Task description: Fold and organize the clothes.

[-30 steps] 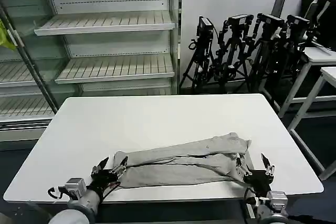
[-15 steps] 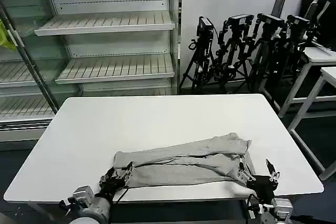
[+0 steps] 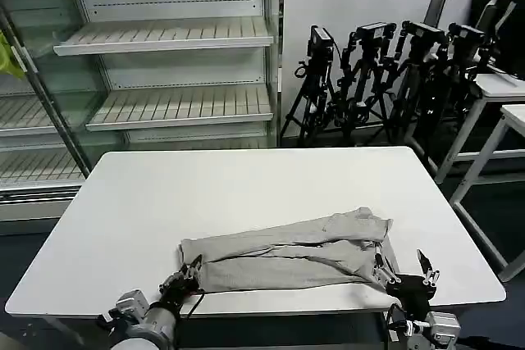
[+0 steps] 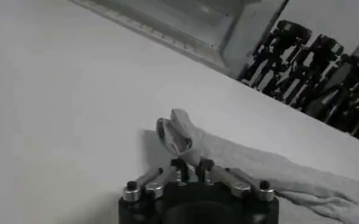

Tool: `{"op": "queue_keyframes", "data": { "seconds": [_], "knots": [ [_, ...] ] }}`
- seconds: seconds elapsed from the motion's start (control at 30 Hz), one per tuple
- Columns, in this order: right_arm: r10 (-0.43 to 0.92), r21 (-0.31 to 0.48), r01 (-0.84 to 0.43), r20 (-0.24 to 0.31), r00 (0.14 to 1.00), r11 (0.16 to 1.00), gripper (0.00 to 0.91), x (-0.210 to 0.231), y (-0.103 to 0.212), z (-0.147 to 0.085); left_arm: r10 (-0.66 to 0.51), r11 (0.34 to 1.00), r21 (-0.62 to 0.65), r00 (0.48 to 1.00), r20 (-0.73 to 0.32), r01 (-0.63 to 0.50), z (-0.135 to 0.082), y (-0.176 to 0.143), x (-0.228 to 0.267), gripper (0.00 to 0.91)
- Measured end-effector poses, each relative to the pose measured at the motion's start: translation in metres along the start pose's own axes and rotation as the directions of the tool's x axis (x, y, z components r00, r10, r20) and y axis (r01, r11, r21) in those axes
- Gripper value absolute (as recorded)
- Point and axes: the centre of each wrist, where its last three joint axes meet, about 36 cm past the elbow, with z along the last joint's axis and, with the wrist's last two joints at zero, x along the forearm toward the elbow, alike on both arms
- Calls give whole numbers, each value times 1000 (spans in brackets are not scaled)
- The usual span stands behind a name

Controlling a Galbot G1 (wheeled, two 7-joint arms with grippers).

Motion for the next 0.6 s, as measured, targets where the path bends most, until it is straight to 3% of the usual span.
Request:
{"op": "queue_keyframes", "data": {
  "seconds": [0.3,0.6],
  "knots": [
    [7,-8,-7,5,1000,1000,907,-1,-1,-4,-20,999,41,999,27,19,-32,26,8,40],
    [4,-13,-4,4,1000,1000,907,-6,-1,-6,-104,991,90,992,77,97,-95,93,16,40]
  ]
}}
